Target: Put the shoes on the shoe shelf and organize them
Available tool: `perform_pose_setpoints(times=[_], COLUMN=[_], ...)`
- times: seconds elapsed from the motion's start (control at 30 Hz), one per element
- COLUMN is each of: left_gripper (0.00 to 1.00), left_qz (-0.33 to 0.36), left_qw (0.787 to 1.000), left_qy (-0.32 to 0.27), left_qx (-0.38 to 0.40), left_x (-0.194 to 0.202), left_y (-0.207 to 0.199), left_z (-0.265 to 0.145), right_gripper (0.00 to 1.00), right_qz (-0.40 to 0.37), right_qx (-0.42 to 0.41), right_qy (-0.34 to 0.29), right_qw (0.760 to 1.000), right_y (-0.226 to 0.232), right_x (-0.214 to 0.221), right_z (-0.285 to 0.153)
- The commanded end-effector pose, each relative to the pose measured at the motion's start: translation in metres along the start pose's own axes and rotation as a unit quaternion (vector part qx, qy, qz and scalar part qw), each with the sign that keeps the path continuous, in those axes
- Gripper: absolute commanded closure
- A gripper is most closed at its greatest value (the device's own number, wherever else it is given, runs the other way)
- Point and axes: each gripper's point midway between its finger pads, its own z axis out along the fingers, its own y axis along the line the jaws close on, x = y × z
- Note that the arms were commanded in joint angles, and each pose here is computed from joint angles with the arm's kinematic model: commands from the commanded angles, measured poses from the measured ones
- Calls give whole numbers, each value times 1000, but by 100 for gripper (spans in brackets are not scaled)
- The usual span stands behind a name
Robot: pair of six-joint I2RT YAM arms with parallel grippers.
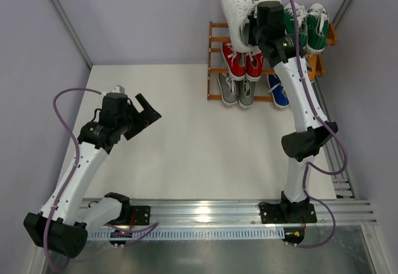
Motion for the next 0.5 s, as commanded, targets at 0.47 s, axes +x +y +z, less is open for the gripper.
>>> perform_pose_setpoints(times=[0.47], left_gripper=[0], left_qz=[2], left_qw=[1000], left_qy=[-17], left_qx=[12], left_x=[-6], left_y=[-1], left_z=[-14], right_gripper=[96], right_qz=[124], right_qx=[-21], right_qy=[-152], right_qw=[980], right_y=[-31], right_x=[-90], right_z=[0])
